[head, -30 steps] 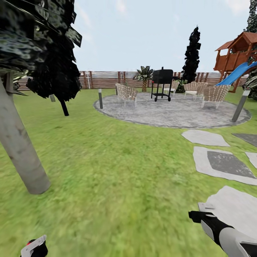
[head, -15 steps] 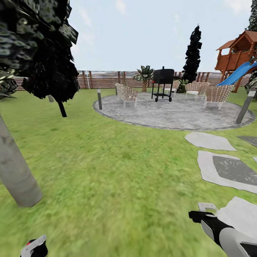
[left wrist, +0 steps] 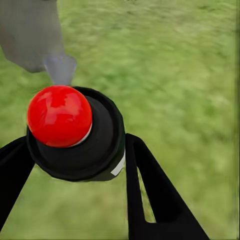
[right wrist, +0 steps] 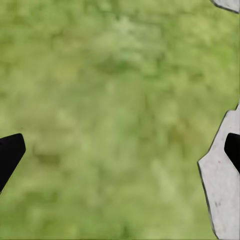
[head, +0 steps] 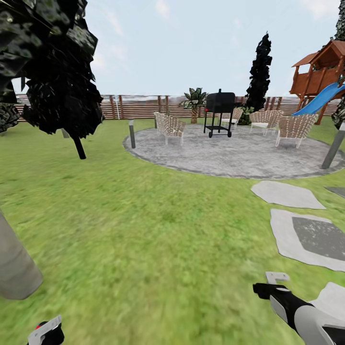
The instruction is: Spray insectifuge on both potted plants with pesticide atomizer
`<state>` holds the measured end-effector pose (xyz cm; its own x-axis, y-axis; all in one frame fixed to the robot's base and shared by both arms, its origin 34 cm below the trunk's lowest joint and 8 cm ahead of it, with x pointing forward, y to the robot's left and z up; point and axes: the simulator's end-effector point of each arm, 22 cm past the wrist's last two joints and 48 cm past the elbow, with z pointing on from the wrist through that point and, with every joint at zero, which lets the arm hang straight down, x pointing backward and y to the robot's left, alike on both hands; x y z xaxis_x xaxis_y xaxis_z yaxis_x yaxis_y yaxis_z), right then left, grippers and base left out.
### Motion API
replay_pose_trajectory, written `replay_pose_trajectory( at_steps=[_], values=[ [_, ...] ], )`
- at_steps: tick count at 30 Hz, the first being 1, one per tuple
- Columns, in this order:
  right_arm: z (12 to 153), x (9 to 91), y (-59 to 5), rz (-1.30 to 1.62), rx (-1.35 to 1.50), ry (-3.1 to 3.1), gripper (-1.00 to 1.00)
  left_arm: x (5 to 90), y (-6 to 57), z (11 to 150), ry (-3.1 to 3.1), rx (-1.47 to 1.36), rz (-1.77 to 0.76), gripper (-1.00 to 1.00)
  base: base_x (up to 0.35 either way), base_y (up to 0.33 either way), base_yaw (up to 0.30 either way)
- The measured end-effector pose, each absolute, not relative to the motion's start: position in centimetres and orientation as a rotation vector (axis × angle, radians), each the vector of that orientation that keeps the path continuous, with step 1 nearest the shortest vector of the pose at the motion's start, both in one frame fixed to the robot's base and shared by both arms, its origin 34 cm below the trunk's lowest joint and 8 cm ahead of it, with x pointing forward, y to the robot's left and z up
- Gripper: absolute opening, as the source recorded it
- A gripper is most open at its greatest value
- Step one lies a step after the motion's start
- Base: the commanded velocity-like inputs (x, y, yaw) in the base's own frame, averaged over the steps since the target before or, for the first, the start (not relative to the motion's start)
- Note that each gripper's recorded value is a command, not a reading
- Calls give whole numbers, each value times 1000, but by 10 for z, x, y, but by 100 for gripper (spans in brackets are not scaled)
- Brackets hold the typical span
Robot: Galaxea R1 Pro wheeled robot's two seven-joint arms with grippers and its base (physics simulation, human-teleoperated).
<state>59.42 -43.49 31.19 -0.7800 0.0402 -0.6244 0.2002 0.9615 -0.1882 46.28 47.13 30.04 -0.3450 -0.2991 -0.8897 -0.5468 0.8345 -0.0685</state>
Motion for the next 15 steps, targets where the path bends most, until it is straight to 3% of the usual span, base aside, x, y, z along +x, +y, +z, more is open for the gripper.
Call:
replay_pose_trajectory(
  at_steps=[15],
  values=[
    [312,594,-435,-324,169,2452,100,463,471,300,1954,-628,293,-100,296,-191,0]
  ],
)
